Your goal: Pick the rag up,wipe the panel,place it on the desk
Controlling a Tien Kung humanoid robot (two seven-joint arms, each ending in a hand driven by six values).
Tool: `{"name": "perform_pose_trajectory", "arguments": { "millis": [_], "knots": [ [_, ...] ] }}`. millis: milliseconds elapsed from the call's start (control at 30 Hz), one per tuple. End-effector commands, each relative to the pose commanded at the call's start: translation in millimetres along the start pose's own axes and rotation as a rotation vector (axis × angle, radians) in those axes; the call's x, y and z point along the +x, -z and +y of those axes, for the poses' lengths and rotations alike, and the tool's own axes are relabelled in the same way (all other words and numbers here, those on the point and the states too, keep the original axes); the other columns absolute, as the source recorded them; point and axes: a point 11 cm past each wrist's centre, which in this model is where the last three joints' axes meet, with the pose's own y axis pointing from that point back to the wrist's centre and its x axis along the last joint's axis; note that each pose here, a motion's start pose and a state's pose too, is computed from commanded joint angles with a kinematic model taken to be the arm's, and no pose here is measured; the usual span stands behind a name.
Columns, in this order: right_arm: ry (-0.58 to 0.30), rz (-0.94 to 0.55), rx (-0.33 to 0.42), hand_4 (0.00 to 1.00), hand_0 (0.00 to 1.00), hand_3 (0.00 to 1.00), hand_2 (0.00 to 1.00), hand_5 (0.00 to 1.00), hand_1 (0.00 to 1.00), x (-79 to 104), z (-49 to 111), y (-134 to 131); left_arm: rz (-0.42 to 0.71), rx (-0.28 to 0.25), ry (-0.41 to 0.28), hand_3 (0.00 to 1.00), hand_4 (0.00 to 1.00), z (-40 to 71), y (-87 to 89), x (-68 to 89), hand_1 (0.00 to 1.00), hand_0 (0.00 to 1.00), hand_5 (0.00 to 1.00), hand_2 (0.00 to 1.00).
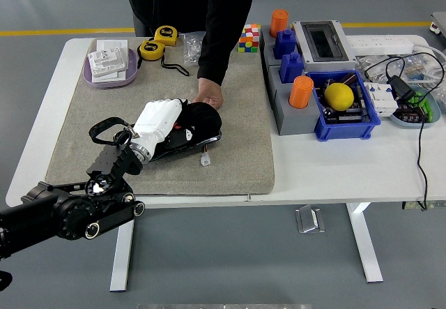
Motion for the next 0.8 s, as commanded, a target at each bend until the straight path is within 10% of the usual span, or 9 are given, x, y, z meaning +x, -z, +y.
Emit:
{"name": "perform_pose_trajectory", "arguments": {
  "millis": [800],
  "knots": [
    [0.004,-0.033,-0.020,0.997,0.753,0.592,0.698,0.542,0.566,-3.5,-3.1,-16,-0.059,0.061,-0.018,0.465,0.282,19.2,52.4,14.0,0.126,0.186,0.002,0.489]
  ]
}}
